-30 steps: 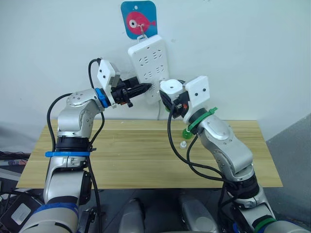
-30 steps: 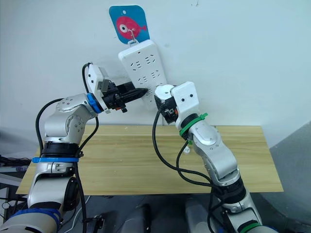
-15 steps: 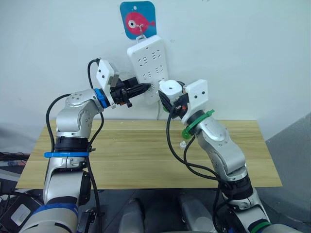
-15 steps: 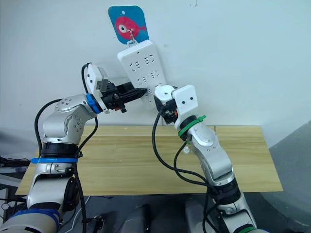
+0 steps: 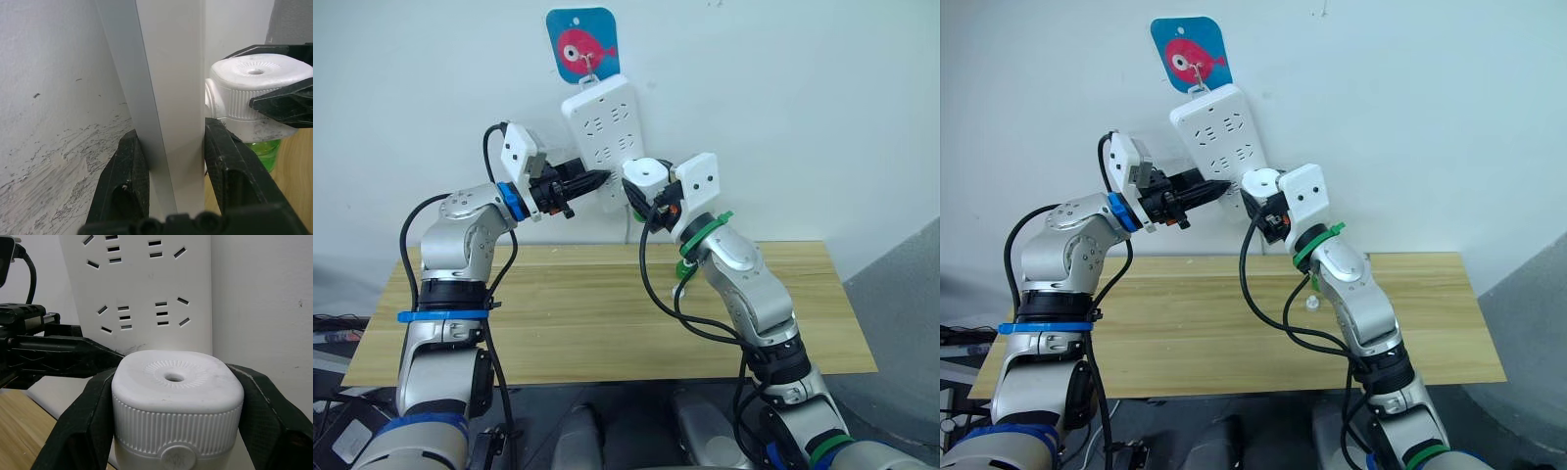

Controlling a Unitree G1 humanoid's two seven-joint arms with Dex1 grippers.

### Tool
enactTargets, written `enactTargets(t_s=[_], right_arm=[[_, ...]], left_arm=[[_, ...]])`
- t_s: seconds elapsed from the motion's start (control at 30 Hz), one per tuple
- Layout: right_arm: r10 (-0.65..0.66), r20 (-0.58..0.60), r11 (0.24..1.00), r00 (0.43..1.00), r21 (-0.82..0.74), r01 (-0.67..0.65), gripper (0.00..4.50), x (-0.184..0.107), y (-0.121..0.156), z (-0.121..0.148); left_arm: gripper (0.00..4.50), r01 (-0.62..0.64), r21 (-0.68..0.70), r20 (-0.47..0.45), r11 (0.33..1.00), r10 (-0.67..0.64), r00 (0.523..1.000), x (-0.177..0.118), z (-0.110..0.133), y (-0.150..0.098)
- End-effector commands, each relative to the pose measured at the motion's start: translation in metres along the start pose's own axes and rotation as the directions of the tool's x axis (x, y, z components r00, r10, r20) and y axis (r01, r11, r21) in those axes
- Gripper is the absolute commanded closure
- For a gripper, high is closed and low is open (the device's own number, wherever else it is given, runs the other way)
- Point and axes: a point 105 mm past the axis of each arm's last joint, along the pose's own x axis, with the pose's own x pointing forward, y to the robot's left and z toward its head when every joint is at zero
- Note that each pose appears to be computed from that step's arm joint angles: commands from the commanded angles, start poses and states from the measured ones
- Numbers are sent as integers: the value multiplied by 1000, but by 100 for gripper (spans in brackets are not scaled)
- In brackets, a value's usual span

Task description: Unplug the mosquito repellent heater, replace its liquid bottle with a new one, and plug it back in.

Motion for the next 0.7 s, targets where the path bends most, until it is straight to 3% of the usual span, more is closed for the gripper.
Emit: enactTargets(t_s=[0.03,0.17,0.33,0.63,0.7], right_arm=[[55,7,998,998,0,-55,148,14,16,2],[41,-6,999,999,29,-41,148,13,12,0],[2,4,999,1000,48,-2,0,4,2,5],[41,2,998,999,44,-41,0,-23,11,22],[56,-7,997,998,45,-55,0,-29,15,23]], left_arm=[[317,35,41,54,999,-37,998,8,18,-10],[317,20,47,53,999,-23,998,7,18,-8],[317,-14,64,50,998,11,999,4,17,-1],[317,-145,90,91,985,137,986,-4,24,20],[245,-192,92,103,977,182,978,-8,26,27]])
